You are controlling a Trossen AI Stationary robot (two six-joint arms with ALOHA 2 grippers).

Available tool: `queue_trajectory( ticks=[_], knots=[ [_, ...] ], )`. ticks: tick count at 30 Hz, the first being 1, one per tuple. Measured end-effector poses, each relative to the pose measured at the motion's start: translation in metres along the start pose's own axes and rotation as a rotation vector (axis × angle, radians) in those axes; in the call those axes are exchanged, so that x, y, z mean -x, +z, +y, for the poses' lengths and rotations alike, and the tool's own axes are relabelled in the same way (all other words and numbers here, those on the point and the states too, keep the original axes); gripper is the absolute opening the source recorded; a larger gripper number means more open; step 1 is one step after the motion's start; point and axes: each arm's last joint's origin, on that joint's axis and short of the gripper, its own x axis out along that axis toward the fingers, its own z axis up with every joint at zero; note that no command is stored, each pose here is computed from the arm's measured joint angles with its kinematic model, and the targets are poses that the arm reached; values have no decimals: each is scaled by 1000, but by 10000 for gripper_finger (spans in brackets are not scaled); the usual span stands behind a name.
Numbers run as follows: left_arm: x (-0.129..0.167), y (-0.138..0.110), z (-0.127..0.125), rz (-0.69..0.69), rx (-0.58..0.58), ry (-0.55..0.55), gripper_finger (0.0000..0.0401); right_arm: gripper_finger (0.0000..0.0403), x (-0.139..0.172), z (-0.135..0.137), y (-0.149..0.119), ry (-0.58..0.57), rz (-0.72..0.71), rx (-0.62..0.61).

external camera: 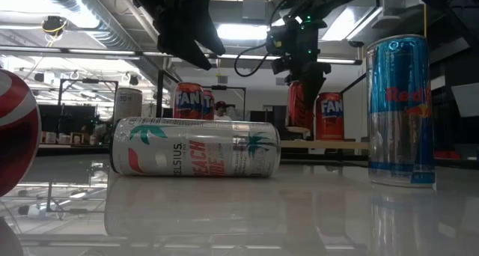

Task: Place canned beverage on shelf
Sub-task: Put the middle red-black soda can on the shelf

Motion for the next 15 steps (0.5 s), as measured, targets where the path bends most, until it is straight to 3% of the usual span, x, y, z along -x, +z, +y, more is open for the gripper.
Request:
queue_trajectory(
  ticks=[15],
  knots=[
    [0, 0, 0, 0, 0, 0, 323, 300, -5, -9, -1, 0, -34, 13]
  ],
)
